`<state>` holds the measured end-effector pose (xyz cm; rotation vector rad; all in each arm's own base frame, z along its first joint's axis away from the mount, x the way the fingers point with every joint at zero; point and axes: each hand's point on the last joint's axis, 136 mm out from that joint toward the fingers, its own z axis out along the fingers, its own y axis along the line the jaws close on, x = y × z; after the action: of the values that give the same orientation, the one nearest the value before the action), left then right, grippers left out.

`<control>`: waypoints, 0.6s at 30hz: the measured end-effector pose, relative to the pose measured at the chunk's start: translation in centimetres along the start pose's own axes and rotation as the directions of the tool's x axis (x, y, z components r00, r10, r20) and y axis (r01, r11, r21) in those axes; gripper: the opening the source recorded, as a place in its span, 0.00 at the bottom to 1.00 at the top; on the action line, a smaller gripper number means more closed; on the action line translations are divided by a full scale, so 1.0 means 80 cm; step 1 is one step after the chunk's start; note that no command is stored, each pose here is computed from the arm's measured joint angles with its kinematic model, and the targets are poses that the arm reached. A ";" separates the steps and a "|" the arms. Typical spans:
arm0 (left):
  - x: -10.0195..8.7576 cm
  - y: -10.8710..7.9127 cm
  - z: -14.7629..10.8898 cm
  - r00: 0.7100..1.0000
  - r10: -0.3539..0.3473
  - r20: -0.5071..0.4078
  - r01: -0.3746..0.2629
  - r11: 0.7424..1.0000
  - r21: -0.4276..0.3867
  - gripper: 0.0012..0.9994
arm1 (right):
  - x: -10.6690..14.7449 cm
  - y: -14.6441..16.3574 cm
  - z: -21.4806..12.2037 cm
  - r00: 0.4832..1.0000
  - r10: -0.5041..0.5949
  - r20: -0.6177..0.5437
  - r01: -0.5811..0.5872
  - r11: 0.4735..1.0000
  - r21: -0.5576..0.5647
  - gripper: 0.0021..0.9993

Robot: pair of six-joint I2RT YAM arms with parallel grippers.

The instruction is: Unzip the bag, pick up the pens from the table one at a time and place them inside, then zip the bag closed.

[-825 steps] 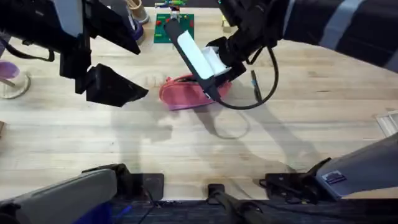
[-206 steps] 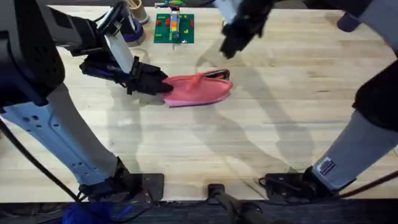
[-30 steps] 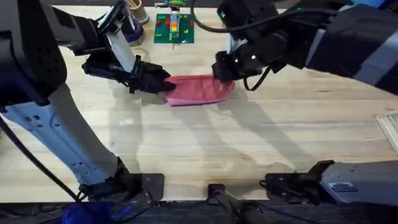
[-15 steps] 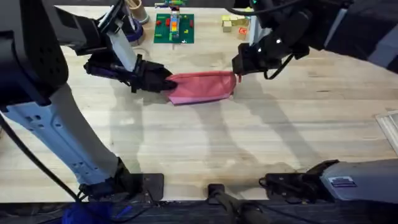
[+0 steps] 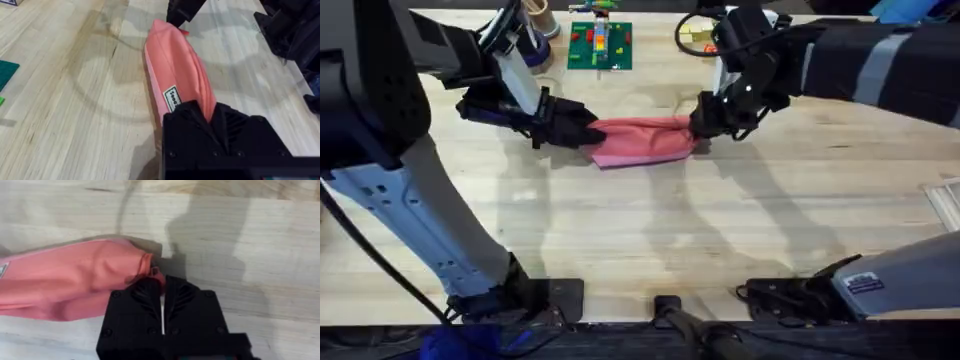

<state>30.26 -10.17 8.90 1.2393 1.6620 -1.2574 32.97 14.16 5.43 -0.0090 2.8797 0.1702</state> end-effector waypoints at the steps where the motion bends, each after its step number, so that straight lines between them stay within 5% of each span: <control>1: 0.000 0.000 0.000 1.000 0.000 0.000 0.000 1.000 0.000 0.04 | 0.000 0.000 0.000 1.000 0.006 0.002 -0.006 1.000 -0.001 0.03; 7: 0.001 0.000 0.000 1.000 0.000 -0.003 0.000 1.000 0.001 0.04 | -0.003 0.000 -0.012 0.999 0.023 0.022 -0.023 1.000 -0.006 0.05; 8: 0.001 0.000 0.000 1.000 0.000 -0.004 0.000 1.000 0.001 0.04 | -0.004 -0.001 -0.017 0.999 0.028 0.032 -0.028 1.000 -0.002 0.12; 14: 0.006 0.002 -0.008 1.000 -0.007 -0.014 0.006 1.000 -0.013 0.04 | -0.025 -0.017 -0.076 0.984 0.032 0.177 -0.039 0.999 0.035 0.95; 18: 0.007 0.002 -0.010 1.000 -0.008 -0.016 0.008 1.000 -0.015 0.04 | -0.025 0.002 -0.128 0.962 -0.040 0.270 0.038 0.999 0.010 1.00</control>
<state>30.24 -9.24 8.56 1.2380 1.6871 -1.2404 32.32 13.11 15.82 -0.0386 2.6047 0.1449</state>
